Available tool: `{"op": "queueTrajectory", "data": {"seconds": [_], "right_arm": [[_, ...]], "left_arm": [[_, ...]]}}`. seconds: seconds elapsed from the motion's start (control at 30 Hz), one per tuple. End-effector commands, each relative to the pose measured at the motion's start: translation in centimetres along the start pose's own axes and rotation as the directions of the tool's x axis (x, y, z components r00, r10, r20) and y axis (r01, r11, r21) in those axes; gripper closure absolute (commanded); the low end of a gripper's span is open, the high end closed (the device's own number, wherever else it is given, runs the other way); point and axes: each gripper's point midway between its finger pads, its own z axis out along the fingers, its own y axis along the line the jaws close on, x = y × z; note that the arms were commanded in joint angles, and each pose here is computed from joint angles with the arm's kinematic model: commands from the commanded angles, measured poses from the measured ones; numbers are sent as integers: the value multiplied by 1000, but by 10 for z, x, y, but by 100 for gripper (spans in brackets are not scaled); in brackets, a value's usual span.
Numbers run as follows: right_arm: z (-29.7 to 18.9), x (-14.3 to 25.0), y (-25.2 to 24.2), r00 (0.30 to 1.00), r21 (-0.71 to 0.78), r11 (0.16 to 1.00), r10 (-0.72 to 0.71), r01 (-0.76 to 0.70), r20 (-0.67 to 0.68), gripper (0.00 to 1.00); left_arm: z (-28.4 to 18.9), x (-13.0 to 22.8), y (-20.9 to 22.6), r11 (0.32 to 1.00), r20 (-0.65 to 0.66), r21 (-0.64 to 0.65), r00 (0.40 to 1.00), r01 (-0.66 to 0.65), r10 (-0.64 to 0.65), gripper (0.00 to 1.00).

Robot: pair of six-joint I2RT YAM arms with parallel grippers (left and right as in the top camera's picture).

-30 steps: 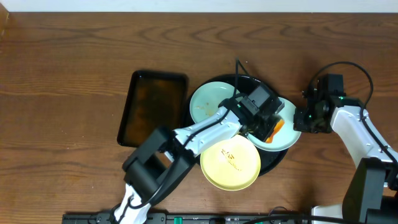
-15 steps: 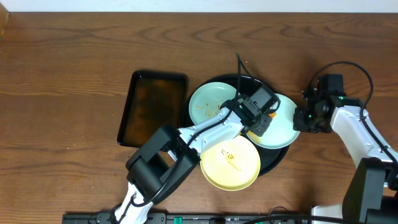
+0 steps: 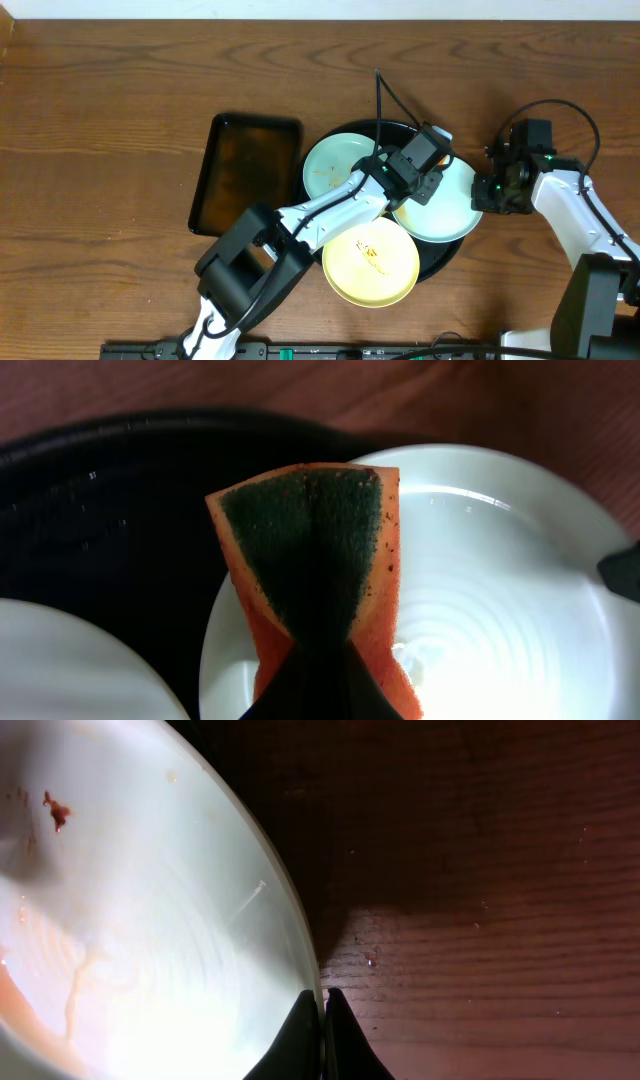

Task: Clean dirty plates on tray and stack at the side
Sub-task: 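Scrub the right green plate with the sponge in the left gripper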

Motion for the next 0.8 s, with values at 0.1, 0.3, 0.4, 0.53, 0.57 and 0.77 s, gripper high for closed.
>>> {"op": "queueTrajectory", "data": {"seconds": [0.1,0.3,0.4,0.53,0.57,0.77], "right_arm": [[-2,1,2,1000,-15,1000,-4,5,6,99],[-2,1,2,1000,-15,1000,-4,5,6,99],[-2,1,2,1000,-15,1000,-5,5,7,99],[-2,1,2,1000,-15,1000,-4,4,5,99],[-2,1,2,1000,-15,1000,-4,4,6,99],[-2,1,2,1000,-15,1000,-4,5,6,99]], "left_arm": [[1,-24,-3,1000,83,6,996,-13,13,93],[22,-5,-6,1000,38,6,999,-23,23,93],[27,7,-15,998,-4,49,999,-31,32,92],[28,23,-17,998,-65,57,997,-34,38,92],[27,28,-16,998,-87,52,996,-34,38,92],[17,65,-11,999,-244,45,969,-29,39,92]]}}
